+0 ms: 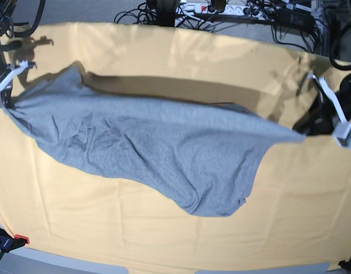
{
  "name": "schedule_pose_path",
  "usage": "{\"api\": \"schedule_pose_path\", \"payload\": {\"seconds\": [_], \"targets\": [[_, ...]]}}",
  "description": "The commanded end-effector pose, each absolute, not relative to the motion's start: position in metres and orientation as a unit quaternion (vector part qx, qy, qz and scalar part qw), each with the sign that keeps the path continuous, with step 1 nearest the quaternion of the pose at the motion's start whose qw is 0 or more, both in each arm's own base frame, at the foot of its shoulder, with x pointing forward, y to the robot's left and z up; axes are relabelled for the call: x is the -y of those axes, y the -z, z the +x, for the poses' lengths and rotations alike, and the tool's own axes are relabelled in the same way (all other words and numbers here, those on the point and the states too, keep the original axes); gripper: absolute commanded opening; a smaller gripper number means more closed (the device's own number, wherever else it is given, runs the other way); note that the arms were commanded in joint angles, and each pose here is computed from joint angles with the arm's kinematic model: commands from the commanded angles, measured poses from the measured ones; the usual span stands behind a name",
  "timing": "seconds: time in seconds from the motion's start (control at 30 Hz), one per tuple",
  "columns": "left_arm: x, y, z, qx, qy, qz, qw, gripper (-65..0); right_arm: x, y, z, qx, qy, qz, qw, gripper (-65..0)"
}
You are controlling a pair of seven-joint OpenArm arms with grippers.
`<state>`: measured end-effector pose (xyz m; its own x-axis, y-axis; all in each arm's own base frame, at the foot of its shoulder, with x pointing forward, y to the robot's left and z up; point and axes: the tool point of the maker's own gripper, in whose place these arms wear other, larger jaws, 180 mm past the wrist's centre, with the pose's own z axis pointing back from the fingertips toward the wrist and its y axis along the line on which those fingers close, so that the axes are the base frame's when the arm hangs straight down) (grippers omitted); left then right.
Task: Layout the t-shirt on the table in an organized manner, then fold the t-shirt properly
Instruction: 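Lift the shirt with both grippers, stretching it taut between them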
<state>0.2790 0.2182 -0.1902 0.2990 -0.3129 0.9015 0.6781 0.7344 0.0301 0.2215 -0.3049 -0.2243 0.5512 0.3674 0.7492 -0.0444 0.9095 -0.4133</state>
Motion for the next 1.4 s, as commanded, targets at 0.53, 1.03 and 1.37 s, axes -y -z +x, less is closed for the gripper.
{"api": "schedule_pose_path", "payload": {"seconds": [0.53,1.03,1.37], "targets": [[-0.215,0.153,0.357,0.534,0.336,-0.161,0.759,-65.0,0.337,0.146,0.275,0.546,-0.112,-0.23,0.798,-65.0],[-0.23,0.164,0.303,0.372,0.409,-0.192,0.811,-65.0,0.314,0.239,0.207,0.328,-0.231,-0.133,0.906,-65.0],[-0.21,0.209,0.254,0.292,0.441,-0.218,0.82,-65.0,0.291,0.268,0.159,0.228,-0.287,-0.043,0.929,-65.0]]}}
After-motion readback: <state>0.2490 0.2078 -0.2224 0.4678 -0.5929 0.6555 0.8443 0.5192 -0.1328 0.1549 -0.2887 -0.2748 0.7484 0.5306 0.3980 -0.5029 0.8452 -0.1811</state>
